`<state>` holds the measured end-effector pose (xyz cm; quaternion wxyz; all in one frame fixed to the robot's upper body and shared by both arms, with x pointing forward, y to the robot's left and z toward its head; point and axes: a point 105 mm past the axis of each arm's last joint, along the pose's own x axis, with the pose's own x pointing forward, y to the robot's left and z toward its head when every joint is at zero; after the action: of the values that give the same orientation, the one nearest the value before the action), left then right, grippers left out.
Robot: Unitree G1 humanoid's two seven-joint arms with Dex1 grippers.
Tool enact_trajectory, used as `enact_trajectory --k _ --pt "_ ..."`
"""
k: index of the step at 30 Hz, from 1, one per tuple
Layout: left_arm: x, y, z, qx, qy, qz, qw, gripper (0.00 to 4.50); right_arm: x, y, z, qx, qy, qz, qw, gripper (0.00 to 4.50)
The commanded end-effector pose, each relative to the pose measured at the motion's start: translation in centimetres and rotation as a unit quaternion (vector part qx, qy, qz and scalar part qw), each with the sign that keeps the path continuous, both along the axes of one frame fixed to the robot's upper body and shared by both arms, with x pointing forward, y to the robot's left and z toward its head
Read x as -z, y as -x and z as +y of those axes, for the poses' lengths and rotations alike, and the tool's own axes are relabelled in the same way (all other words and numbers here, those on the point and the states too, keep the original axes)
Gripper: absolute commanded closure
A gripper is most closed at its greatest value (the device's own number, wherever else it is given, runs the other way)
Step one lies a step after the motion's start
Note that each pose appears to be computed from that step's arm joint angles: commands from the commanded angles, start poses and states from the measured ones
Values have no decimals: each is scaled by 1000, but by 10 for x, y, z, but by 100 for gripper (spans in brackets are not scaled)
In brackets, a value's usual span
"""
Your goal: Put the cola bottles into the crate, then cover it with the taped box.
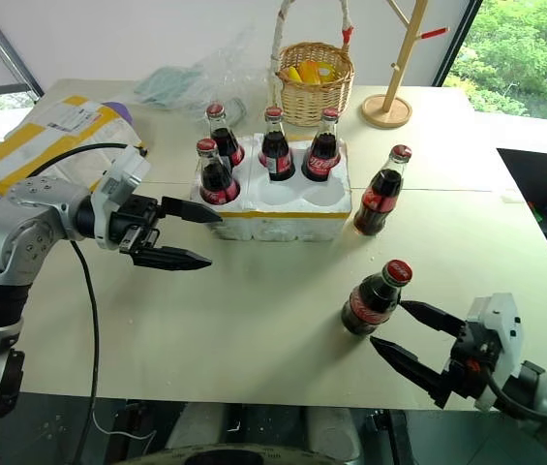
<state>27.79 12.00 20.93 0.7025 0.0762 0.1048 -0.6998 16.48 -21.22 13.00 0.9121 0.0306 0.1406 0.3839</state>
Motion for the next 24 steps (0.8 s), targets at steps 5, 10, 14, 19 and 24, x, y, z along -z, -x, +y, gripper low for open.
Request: enact_trajectory --k 5,10,14,19,24 --pt "-11 6 -4 15 -2 -29 999 4 -1 -12 6 -19 -23 -22 999 0" --pt "-11 8 -6 20 -3 -31 999 4 9 -22 9 -30 -42 -18 998 0" --pt "-11 8 -5 19 -6 -32 999 4 14 -27 17 -42 -55 -20 997 0" --pt "-11 8 -5 18 -8 -33 999 4 14 -35 23 -44 -71 -26 996 0" --pt "-11 8 -5 17 -9 -33 999 0 13 -39 26 -46 -82 -29 995 127"
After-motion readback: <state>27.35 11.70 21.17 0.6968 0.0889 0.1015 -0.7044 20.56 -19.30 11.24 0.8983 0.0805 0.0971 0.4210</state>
